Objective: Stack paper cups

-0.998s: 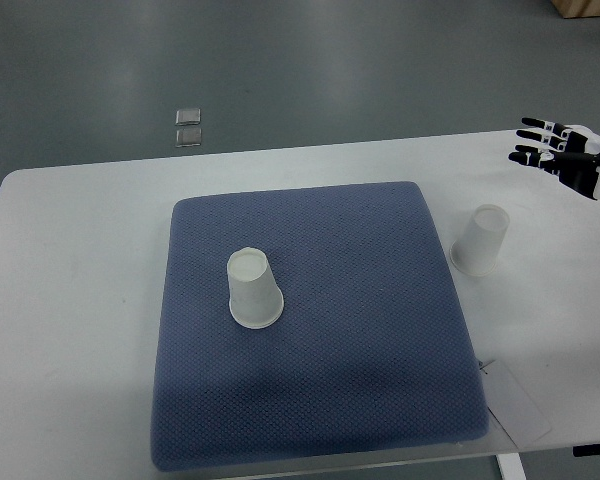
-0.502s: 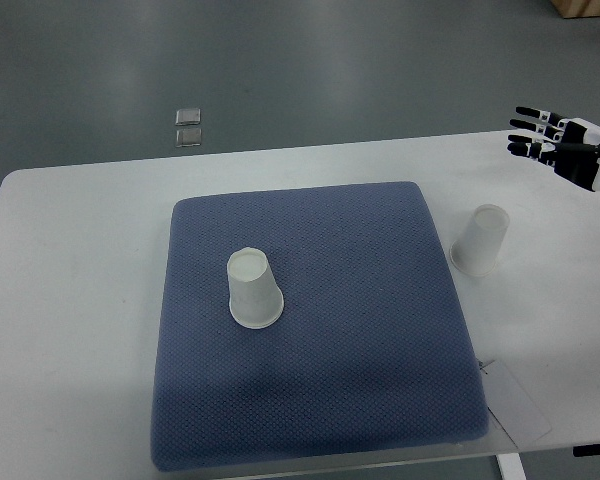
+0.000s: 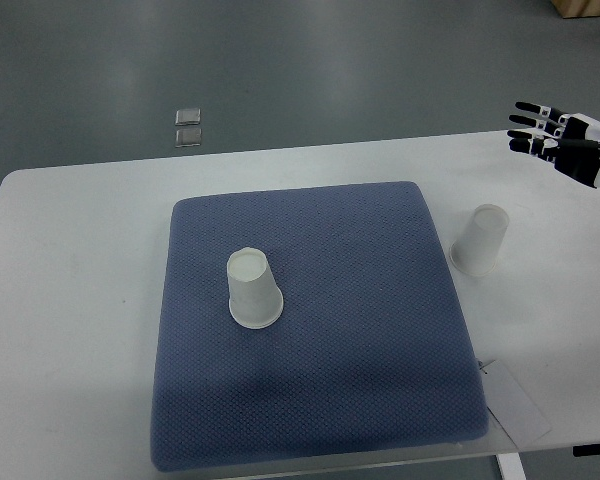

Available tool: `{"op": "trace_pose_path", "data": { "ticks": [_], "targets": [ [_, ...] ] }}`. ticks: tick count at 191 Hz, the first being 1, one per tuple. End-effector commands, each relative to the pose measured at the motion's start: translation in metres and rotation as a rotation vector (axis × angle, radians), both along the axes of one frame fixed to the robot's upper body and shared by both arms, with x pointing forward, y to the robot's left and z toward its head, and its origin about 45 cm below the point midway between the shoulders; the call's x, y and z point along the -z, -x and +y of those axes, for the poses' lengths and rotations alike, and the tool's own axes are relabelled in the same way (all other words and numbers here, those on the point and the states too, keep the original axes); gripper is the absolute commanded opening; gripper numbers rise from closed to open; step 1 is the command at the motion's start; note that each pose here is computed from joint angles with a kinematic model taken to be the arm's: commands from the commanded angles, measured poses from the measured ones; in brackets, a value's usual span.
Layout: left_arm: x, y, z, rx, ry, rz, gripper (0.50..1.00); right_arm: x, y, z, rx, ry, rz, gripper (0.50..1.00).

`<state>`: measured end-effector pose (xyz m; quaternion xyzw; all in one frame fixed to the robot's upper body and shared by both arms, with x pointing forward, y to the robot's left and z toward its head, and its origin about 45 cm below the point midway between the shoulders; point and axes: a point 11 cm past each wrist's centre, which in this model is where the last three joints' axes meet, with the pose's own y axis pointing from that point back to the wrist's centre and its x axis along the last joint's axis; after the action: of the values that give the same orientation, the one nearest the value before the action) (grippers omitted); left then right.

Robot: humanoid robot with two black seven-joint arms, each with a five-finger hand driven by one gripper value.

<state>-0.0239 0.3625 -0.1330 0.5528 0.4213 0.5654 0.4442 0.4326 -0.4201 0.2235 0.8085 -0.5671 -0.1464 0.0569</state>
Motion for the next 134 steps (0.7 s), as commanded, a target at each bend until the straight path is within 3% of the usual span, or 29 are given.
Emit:
{"op": "trace_pose_path", "data": {
  "ticks": [1, 73, 134],
  "targets": [
    [0.000, 0.000, 0.000, 0.000, 0.000, 0.000, 1.000, -0.003, 0.000, 0.002, -0.022, -0.008, -0.005, 0.940],
    [0.000, 0.000, 0.000, 0.000, 0.000, 0.000, 1.000, -0.012, -0.004, 0.007, -0.050, 0.004, -0.025, 0.938],
    [0.000, 0.000, 0.000, 0.000, 0.000, 0.000, 1.000, -0.024, -0.001, 0.030, -0.255, 0.310, -0.100, 0.936]
  ]
}}
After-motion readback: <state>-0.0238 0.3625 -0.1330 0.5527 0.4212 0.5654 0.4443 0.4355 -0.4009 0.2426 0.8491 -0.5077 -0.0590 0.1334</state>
